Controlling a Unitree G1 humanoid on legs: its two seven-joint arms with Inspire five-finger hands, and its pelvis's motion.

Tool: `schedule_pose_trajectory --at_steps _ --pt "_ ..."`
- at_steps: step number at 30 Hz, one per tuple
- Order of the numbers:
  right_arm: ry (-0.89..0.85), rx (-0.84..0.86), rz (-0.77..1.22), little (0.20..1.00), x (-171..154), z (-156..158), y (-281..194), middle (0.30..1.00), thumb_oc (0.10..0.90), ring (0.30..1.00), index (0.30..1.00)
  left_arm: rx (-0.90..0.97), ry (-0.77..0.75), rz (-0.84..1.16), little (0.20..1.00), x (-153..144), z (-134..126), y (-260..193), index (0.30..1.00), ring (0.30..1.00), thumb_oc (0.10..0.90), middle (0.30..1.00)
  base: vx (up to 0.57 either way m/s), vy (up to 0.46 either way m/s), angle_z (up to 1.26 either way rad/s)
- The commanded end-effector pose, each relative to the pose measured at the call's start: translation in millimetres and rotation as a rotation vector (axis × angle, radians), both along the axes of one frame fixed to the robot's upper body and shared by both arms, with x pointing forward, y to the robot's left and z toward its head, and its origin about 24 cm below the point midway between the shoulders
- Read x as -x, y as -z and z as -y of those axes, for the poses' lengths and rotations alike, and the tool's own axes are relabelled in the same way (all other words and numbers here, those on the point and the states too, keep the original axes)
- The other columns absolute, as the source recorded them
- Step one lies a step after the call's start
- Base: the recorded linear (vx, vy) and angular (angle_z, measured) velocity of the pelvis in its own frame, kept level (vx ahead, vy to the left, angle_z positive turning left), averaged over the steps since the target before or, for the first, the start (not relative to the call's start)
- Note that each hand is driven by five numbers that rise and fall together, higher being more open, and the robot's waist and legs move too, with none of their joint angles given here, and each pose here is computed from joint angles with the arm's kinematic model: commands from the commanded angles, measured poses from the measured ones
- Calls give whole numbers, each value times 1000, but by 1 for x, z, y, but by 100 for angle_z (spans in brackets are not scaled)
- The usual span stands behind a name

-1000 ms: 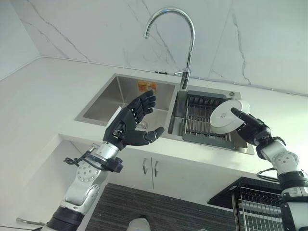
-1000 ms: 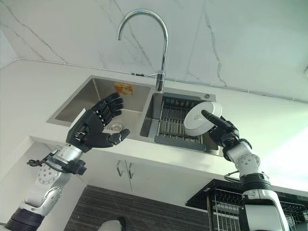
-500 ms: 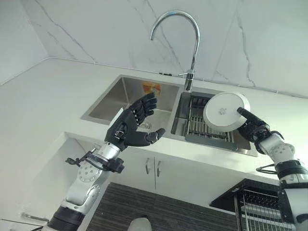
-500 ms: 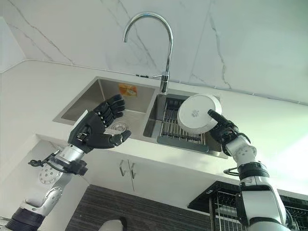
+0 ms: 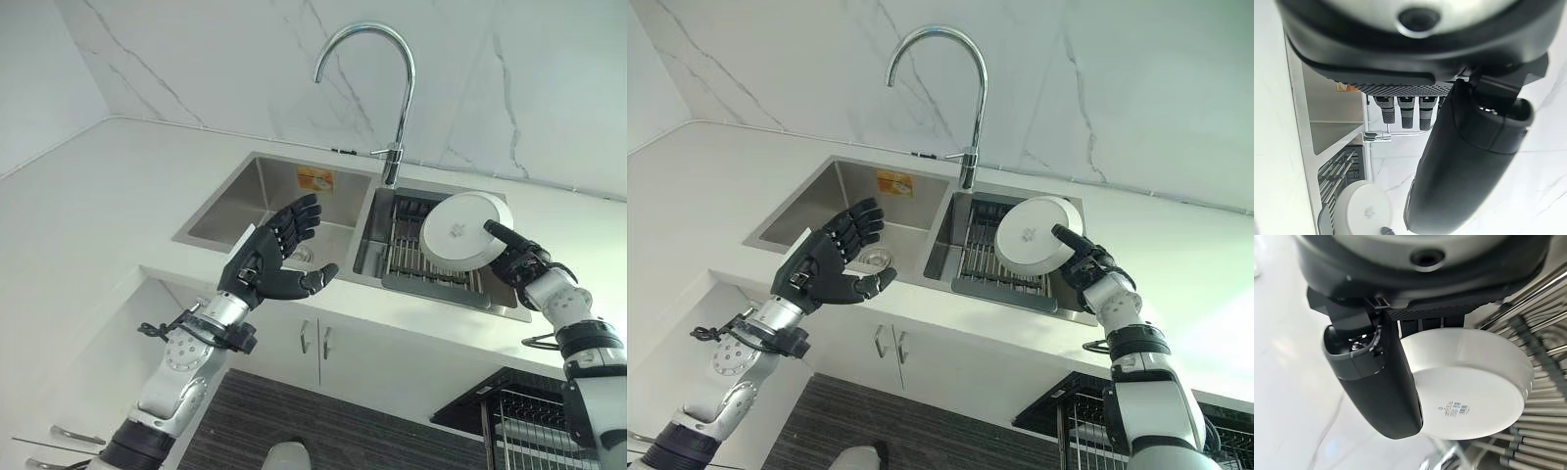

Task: Place the dishes in the dishwasher.

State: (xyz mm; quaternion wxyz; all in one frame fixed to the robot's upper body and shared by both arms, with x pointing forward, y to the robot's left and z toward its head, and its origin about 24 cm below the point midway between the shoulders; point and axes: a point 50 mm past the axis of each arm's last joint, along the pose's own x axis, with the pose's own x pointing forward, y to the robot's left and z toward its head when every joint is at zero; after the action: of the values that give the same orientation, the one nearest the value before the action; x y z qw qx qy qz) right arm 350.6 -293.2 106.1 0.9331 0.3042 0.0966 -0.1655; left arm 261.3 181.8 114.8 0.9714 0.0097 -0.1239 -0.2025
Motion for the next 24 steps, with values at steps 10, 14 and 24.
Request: schedule_pose_trajectory --at_steps 10,14,24 --pt "-105 344 701 300 59 -62 -100 300 400 300 300 107 -83 436 900 31 -15 -64 900 900 800 900 -86 -4 -10" --pt "-86 296 761 300 73 -65 -96 300 400 300 300 97 -78 474 900 33 -18 -69 900 900 800 900 -223 181 -81" --pt "-69 118 897 300 92 -72 -95 300 400 300 300 1 27 495 900 37 -8 -76 900 900 800 900 -236 147 -51"
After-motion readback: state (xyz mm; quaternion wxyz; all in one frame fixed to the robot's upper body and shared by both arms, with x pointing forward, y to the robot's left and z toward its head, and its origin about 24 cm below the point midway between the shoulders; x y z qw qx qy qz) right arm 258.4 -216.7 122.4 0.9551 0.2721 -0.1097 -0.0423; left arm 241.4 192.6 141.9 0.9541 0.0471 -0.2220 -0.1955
